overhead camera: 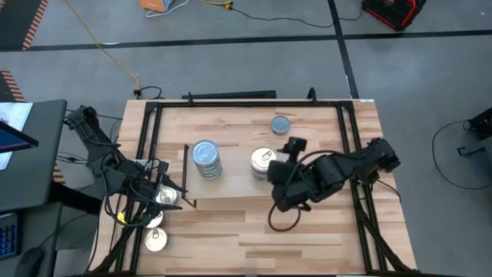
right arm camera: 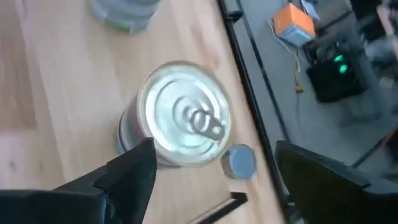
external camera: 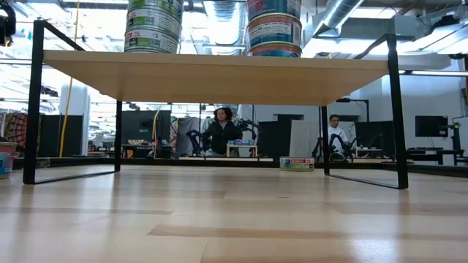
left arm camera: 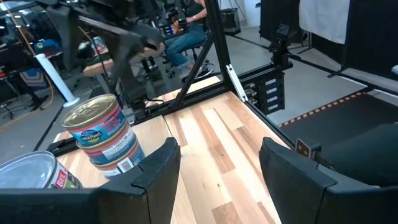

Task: Stack canned seafood by type on shelf
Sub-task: Stack the blue tuna can on top of the blue tuna can on the shelf

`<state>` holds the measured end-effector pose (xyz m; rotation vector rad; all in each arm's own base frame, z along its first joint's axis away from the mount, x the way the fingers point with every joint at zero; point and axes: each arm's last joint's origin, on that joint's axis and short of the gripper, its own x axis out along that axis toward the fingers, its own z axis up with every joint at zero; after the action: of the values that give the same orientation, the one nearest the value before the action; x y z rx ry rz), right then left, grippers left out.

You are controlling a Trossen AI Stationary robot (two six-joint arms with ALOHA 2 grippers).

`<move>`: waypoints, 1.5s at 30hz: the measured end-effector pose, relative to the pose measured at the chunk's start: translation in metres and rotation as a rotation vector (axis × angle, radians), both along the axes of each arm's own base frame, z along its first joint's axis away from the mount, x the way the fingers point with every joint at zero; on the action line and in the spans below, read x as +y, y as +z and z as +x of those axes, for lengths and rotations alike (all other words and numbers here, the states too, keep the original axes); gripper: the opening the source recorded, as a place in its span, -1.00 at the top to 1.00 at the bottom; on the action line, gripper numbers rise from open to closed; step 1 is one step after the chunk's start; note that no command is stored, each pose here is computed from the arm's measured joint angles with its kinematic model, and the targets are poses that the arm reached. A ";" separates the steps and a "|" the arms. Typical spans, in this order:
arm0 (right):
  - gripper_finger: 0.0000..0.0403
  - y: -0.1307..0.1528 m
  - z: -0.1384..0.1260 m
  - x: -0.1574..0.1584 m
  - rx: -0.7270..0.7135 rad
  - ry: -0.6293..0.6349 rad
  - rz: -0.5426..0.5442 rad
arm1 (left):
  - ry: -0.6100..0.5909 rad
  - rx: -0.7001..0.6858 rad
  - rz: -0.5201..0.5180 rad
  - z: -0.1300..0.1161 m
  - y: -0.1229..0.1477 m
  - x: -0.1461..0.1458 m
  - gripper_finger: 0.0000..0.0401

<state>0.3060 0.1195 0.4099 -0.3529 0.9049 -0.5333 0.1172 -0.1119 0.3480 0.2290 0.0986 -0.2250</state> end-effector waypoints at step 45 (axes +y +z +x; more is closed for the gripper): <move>-0.62 -0.183 0.016 0.070 -0.653 0.361 0.404 | -0.356 0.063 -0.005 0.009 -0.009 -0.025 -0.05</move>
<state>0.3225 0.1897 0.2273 0.0376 0.2863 -0.1017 0.1264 -0.1372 0.3390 0.2338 0.1199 -0.5864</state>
